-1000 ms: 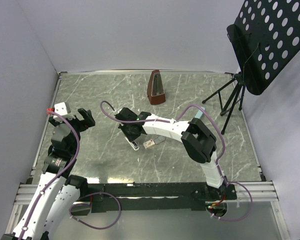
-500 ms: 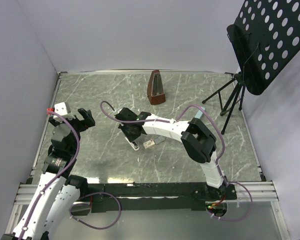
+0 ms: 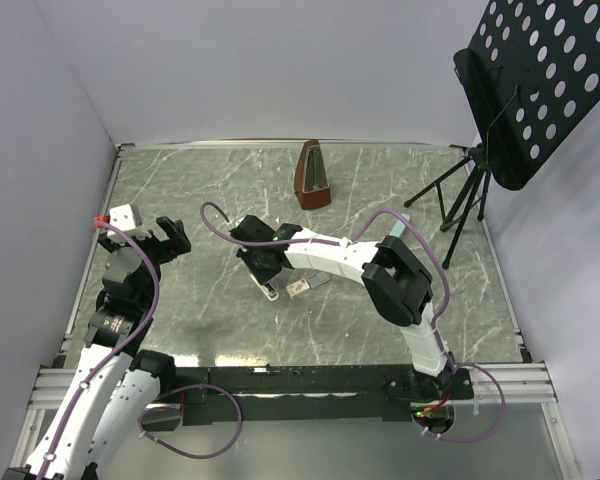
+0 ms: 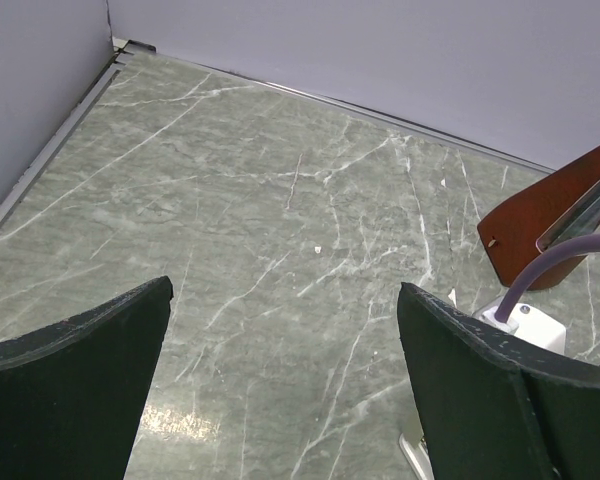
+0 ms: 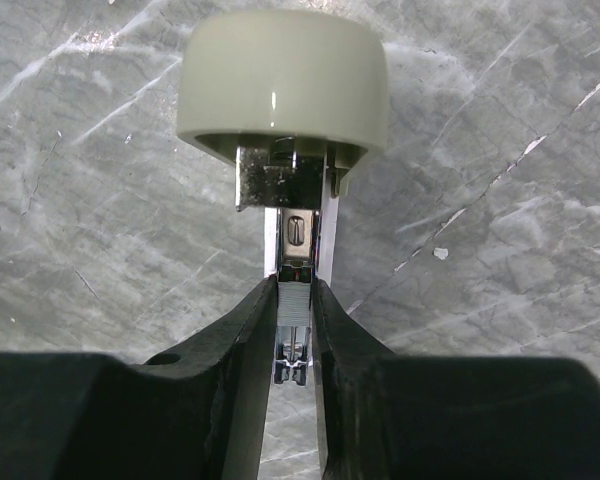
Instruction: Load the staples into the stapler
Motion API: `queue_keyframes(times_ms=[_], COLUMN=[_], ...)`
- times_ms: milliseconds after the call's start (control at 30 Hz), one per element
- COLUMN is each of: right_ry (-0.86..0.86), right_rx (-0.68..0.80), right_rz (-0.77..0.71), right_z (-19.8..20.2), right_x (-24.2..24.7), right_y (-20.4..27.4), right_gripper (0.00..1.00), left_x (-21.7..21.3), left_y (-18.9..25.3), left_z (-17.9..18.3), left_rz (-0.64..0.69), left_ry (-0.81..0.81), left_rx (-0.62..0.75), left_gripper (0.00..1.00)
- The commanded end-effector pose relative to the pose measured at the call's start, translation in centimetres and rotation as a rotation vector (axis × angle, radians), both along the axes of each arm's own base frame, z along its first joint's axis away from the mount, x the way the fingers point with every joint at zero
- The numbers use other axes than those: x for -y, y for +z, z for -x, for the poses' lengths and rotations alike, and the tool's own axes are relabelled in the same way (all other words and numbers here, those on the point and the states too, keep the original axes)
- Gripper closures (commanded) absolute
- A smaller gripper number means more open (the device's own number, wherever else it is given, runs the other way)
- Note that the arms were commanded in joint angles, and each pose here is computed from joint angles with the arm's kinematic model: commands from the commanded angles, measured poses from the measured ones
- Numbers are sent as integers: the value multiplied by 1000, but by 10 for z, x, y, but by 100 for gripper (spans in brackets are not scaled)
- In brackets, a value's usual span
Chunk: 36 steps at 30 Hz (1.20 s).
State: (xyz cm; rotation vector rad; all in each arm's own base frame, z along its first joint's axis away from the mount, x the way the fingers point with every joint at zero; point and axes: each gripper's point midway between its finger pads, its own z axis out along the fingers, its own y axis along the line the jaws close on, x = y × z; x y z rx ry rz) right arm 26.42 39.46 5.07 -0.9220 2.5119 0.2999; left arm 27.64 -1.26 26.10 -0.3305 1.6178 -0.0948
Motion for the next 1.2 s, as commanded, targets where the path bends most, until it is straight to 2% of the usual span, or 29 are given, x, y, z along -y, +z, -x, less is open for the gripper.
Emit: queue_keyframes(times_ms=[0,433,633,767,1167], right_ry=[-11,-13,-24,-63,-81], right_rx=[5,15,39,66,29], right_rz=[1,-13,-85,-128,-95], right_z=[-4,-4,-9,-19,-23], right_x=[-6,-7,-11,-5,-1], right_y=[4,9,32,44,21], right_gripper=[71,67,60,59,59], left_x=[2,2,2,2,2], left_y=[24,24,24,25,26], left_z=[-1,-1,-1,0,1], left_rz=[22,21,23,25,26], left_ry=[-9,-10,-10,-10,-10], left_rx=[60,60,62,63,68], left_gripper=[0,0,0,1,1])
